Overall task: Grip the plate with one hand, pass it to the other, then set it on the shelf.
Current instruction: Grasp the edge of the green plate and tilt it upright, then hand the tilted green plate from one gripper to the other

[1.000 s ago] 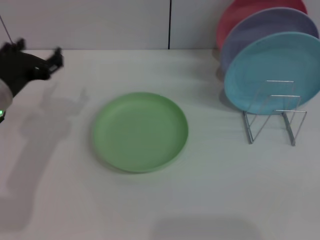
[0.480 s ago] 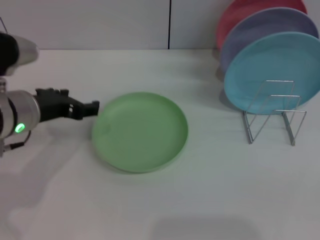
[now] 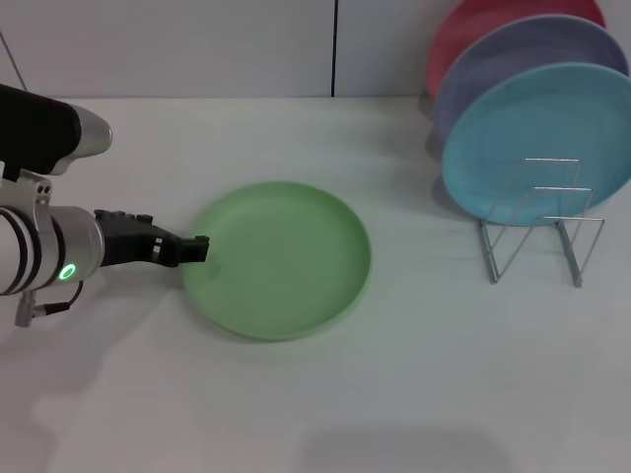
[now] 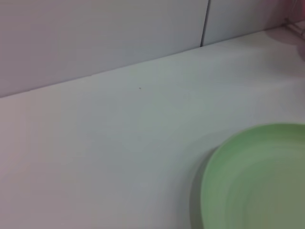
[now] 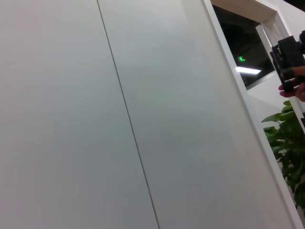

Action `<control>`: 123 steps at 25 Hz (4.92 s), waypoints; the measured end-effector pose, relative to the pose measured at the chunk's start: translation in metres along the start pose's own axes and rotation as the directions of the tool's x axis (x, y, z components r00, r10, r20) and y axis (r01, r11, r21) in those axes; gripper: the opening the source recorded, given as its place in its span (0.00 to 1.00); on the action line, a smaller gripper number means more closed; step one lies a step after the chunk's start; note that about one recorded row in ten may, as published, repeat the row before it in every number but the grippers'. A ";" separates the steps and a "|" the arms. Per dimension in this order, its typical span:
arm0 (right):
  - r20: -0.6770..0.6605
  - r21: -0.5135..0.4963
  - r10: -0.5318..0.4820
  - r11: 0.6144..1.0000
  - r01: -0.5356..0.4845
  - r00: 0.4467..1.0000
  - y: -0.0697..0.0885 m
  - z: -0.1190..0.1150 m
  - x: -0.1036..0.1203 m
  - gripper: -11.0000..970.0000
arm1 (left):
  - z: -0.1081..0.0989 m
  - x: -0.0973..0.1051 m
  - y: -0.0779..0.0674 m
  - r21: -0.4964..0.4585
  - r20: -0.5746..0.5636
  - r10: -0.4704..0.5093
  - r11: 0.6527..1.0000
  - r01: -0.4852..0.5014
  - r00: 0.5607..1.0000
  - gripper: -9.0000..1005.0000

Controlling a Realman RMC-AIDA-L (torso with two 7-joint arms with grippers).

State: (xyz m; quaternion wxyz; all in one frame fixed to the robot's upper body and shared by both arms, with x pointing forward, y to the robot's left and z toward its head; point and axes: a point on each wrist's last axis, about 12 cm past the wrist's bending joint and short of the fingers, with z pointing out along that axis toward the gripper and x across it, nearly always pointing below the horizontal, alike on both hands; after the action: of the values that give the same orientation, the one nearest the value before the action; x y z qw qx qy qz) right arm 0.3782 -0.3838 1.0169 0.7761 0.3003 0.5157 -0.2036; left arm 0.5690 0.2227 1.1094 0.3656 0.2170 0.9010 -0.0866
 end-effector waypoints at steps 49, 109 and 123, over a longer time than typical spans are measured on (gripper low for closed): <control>0.001 -0.002 -0.002 1.000 0.002 1.000 -0.001 -0.001 0.000 0.86 | 0.026 0.000 -0.003 0.029 -0.082 0.004 1.000 -0.002 0.997 0.72; -0.444 -0.892 -0.053 0.121 -0.435 0.895 0.258 0.153 -0.078 0.85 | -0.023 -0.068 -0.018 0.006 0.196 0.160 0.986 -0.164 0.968 0.05; -0.587 -0.737 -0.678 0.222 -0.639 0.442 0.316 0.169 -0.162 0.85 | -0.033 -0.084 -0.023 -0.010 0.310 0.176 0.983 -0.182 0.934 0.05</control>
State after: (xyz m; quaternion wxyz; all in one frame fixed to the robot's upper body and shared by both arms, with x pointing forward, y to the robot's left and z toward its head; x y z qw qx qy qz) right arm 0.6282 -0.2643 1.2964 0.3586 -0.2122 0.8391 0.3496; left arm 0.5919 0.1850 1.1920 0.5065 0.2854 0.8082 -0.0942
